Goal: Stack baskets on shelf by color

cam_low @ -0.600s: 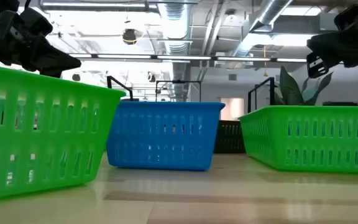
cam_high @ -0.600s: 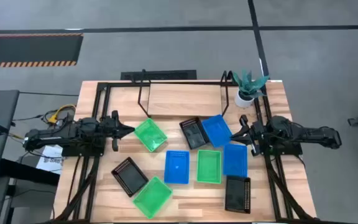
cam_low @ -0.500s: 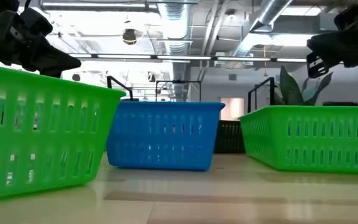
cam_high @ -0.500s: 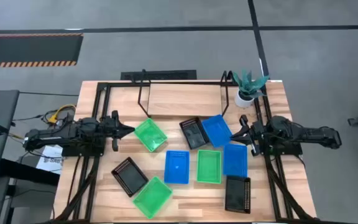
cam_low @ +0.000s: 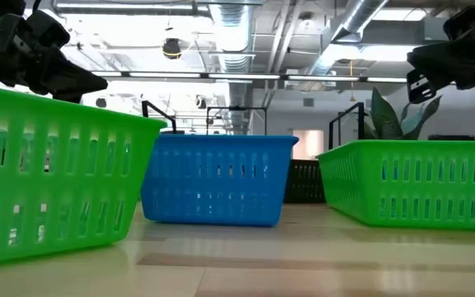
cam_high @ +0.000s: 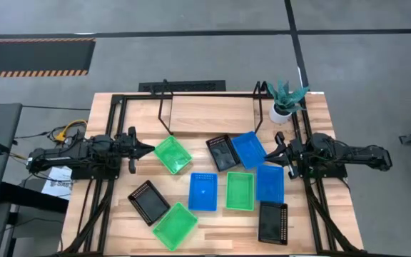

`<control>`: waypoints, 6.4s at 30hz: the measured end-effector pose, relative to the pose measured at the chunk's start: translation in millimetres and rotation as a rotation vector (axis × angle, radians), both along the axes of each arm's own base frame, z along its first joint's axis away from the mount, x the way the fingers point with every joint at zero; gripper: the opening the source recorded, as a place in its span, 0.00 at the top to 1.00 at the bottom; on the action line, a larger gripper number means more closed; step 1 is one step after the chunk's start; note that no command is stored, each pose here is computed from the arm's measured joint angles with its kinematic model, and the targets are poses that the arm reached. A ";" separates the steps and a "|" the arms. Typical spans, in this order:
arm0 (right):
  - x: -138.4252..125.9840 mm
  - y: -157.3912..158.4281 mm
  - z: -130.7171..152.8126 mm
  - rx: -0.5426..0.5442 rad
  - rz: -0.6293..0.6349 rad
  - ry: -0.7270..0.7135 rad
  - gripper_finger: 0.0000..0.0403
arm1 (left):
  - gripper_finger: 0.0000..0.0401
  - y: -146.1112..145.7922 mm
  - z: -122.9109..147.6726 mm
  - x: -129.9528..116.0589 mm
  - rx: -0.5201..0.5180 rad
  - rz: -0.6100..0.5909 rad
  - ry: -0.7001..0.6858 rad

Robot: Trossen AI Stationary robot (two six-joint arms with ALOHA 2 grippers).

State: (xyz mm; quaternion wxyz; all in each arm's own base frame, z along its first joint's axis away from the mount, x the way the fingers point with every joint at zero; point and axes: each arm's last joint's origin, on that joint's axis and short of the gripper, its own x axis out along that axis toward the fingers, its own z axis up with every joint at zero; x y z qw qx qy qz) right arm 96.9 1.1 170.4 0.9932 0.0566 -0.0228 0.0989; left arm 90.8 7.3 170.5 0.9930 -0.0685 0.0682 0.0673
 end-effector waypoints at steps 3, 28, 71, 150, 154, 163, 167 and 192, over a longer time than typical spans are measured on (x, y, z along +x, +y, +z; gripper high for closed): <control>0.0 0.0 -0.1 0.000 0.000 0.000 0.84 | 0.97 0.0 -0.1 0.0 0.000 0.000 0.001; 0.0 0.0 0.0 0.000 0.001 0.000 0.84 | 0.97 0.0 0.0 0.0 0.000 0.001 0.000; -2.6 0.9 17.1 0.294 0.053 -0.117 0.84 | 0.97 4.8 4.2 -0.1 -0.320 0.208 -0.123; 13.8 -31.0 179.3 0.546 -0.790 0.716 0.39 | 0.55 54.8 82.6 103.4 -0.463 0.440 0.944; 20.3 -30.6 176.9 0.539 -0.781 0.744 0.39 | 0.55 55.6 62.4 103.7 -0.538 0.427 0.917; 34.4 -27.1 171.1 0.499 -0.751 0.808 0.39 | 0.55 53.4 16.0 95.2 -0.576 0.480 0.900; 39.7 -26.7 168.7 0.490 -0.748 0.831 0.39 | 0.56 52.7 5.1 90.9 -0.578 0.518 0.903; 43.4 -26.6 167.2 0.485 -0.746 0.843 0.39 | 1.00 50.2 38.8 108.8 -0.740 0.499 0.768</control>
